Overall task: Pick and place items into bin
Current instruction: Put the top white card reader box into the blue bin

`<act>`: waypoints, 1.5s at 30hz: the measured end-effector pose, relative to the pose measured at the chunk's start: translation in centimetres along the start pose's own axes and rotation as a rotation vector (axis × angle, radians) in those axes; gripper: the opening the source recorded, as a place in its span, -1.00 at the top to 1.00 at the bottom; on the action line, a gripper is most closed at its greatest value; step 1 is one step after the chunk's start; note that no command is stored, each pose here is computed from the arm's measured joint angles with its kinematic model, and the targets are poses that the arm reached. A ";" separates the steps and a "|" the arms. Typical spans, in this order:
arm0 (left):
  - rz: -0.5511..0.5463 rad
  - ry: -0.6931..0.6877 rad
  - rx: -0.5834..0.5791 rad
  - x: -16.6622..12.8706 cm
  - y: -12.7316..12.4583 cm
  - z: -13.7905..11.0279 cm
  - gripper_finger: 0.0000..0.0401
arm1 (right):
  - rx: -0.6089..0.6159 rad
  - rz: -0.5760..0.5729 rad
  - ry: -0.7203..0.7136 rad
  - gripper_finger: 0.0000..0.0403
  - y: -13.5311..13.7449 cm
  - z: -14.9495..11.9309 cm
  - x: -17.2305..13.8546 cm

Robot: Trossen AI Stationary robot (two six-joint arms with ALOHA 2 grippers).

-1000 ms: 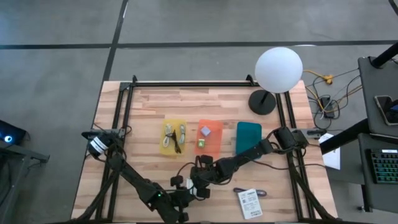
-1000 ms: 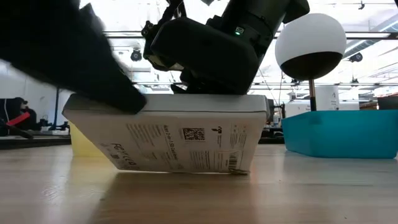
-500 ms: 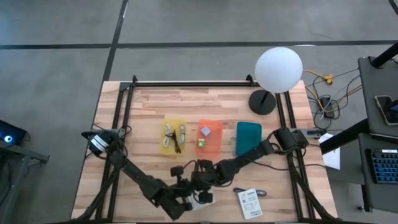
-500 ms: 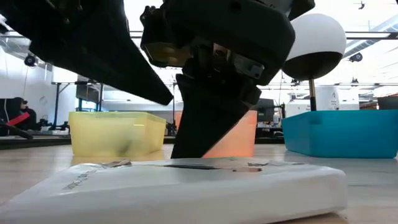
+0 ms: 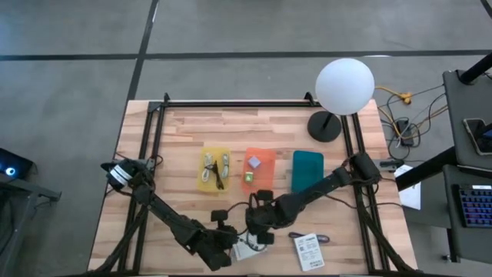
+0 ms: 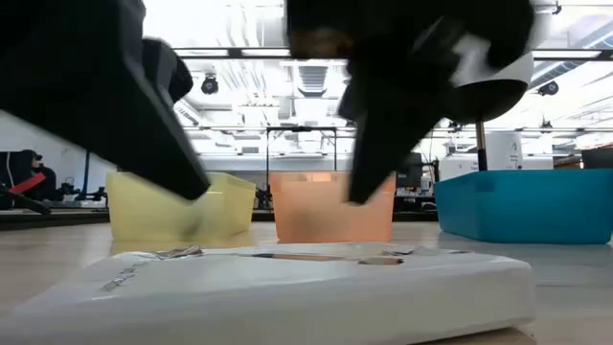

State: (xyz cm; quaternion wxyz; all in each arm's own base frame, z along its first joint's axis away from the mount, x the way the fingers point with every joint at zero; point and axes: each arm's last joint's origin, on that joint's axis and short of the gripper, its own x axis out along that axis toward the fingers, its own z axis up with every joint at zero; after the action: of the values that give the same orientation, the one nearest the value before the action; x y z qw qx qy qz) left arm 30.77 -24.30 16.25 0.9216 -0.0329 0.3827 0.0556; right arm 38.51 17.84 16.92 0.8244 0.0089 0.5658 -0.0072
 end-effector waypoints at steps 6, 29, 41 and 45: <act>-0.031 0.023 0.026 0.5 0.4 -0.6 0.95 | 0.034 0.182 0.092 0.94 2.1 -1.6 -0.9; -0.030 -0.054 -0.024 1.0 0.6 -0.8 0.95 | 0.261 0.478 0.204 0.94 5.8 -2.3 2.4; -0.019 0.015 -0.019 2.6 1.5 -1.3 0.95 | 0.264 0.389 0.108 0.94 5.6 -2.0 3.0; -0.044 0.039 -0.030 2.7 1.3 -1.5 0.95 | 0.272 0.339 0.075 0.94 5.1 -1.8 3.2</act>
State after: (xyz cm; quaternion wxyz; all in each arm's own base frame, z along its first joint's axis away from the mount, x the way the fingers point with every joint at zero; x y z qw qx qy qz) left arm 31.45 -22.96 13.30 0.9144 -0.0562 0.3988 0.0404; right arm 38.14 22.97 13.34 0.7836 0.2152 0.5801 0.0559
